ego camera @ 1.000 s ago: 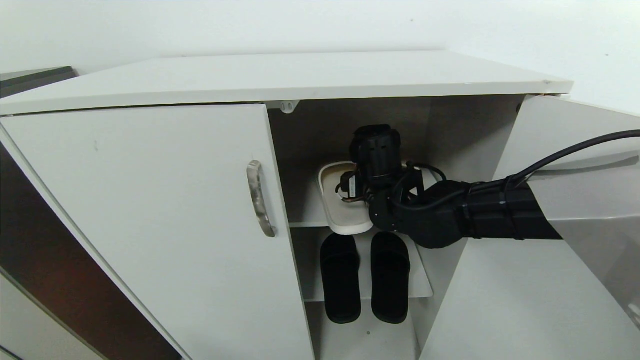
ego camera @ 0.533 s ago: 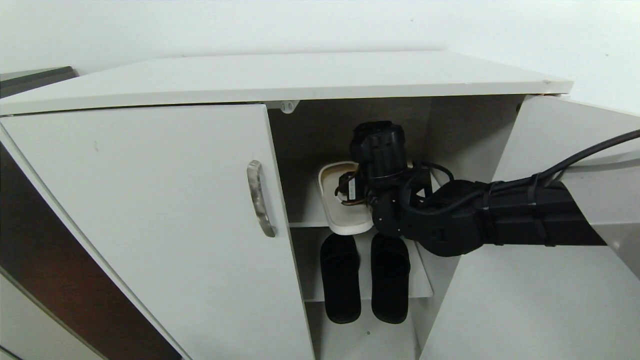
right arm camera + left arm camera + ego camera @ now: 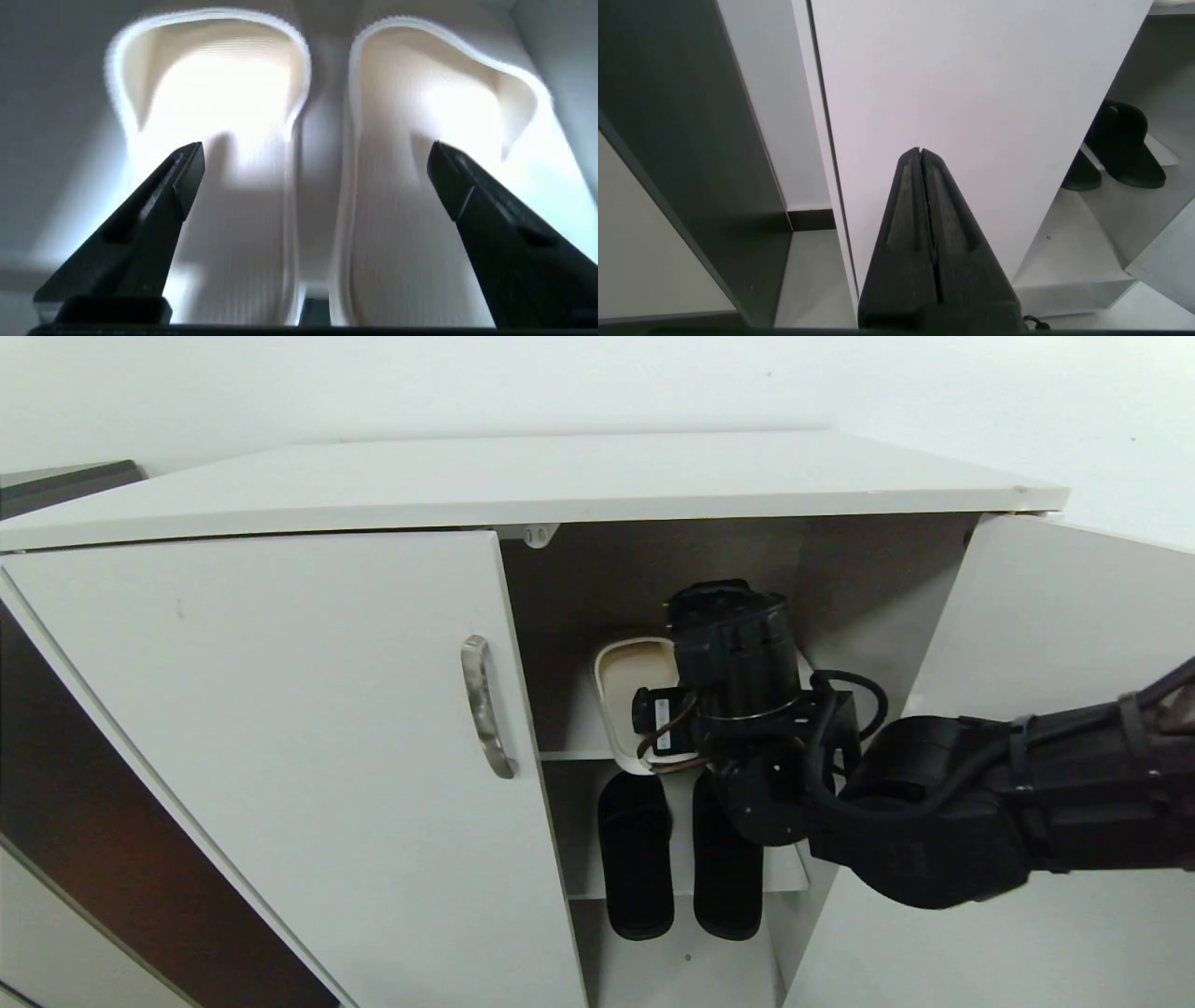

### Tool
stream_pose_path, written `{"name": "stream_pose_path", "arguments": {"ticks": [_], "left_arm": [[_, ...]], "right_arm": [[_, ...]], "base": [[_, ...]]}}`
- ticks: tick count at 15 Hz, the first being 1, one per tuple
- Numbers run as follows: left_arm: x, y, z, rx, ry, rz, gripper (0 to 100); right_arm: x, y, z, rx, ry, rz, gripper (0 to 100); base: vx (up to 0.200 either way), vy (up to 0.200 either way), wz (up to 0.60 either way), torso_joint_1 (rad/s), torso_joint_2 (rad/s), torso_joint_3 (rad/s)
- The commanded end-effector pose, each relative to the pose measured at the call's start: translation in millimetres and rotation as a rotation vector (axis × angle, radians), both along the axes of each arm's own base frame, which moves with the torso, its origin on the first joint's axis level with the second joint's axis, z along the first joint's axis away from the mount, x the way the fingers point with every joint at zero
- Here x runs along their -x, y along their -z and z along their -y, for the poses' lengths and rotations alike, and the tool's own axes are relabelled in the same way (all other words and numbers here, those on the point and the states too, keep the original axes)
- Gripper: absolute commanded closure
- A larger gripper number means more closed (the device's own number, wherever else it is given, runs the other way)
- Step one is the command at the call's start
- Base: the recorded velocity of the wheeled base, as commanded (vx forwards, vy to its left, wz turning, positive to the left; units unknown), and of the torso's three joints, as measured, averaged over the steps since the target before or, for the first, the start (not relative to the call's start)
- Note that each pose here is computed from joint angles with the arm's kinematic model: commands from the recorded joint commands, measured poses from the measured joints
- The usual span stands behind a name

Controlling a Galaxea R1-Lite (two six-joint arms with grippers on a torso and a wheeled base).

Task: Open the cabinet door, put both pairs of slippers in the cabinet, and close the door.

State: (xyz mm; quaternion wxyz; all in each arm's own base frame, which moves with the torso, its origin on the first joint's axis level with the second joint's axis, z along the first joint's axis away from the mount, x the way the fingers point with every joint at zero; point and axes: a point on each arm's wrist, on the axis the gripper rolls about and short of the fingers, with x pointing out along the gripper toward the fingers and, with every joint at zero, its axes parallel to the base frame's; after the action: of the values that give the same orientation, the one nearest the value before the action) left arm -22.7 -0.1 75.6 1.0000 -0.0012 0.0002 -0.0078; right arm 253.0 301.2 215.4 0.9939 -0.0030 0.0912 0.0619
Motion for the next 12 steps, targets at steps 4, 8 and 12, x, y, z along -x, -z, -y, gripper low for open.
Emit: {"name": "stream_pose_path", "arguments": {"ticks": [4,8,12], "left_arm": [[0.0,0.0,0.0,0.001,0.0,0.0,100],[0.0,0.0,0.0,0.001,0.0,0.0,100],[0.0,0.0,0.0,0.001,0.0,0.0,100]], "right_arm": [[43.5,2.2,23.8,-0.028,-0.049,0.024,0],[69.3,10.3,30.3,-0.047,-0.131,0.018,100],[68.2,16.1,31.1,-0.034,-0.134,0.007,100]], "base": [[0.0,0.0,0.0,0.0,0.0,0.0],[0.0,0.0,0.0,0.0,0.0,0.0],[0.0,0.0,0.0,0.0,0.0,0.0]]}}
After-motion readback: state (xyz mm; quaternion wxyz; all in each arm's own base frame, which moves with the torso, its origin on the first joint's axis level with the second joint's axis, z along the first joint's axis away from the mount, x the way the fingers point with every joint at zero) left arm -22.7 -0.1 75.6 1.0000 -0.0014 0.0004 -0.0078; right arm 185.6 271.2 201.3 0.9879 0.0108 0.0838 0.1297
